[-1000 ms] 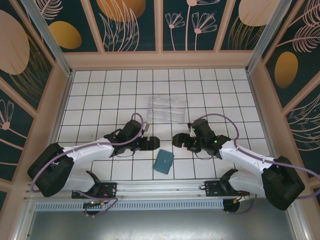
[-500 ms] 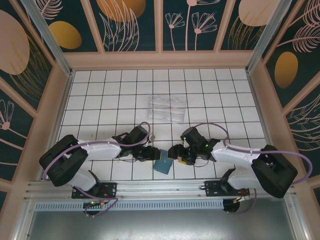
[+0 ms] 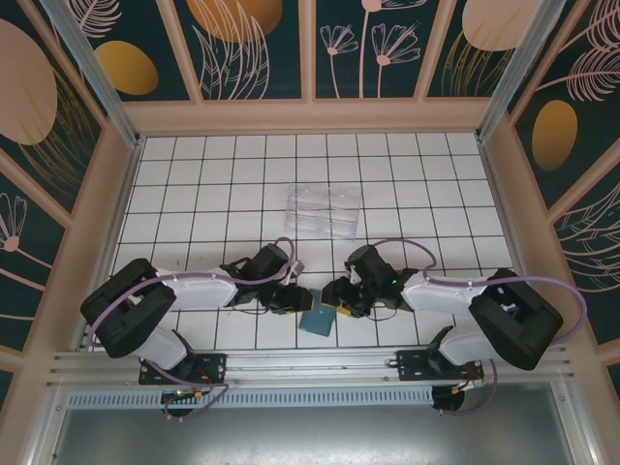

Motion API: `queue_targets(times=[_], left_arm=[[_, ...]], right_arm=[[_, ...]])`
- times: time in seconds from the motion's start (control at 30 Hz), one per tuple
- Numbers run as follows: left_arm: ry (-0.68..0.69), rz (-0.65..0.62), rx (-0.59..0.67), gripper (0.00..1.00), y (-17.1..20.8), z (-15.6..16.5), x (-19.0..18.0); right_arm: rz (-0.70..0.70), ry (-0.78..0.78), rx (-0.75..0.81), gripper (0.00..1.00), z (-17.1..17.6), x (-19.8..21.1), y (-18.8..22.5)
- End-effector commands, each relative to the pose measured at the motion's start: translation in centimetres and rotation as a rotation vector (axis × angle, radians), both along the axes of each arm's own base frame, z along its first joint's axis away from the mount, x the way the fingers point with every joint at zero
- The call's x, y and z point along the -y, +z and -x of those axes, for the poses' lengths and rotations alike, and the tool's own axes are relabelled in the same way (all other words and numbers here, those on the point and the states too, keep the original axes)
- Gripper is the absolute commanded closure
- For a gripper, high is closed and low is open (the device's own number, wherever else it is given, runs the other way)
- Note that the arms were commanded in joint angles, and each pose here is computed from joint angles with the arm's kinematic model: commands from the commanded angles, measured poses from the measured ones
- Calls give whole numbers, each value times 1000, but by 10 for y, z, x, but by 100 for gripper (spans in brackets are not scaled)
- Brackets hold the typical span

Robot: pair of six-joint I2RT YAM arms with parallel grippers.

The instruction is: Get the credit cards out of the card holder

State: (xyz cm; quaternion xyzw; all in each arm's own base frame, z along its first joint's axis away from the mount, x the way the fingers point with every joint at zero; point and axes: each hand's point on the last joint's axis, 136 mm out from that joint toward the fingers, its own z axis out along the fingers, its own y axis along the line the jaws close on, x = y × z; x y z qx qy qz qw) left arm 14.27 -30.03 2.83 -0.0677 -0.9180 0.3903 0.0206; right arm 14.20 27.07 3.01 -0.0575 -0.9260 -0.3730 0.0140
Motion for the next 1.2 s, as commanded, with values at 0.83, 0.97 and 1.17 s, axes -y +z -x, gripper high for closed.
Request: queue_targets(times=[0.83,0.97,1.17], left_arm=[[94,178,495,60,146,-64,17],[62,307,682,52,209,-66,21],[-97,428,950,48,284,-52,24]], right_arm=[[-140,-30,583,84,-50,6,110],[-172,30,852,83,-54,12,161],[-217,234,1260,91,-35,16,228]])
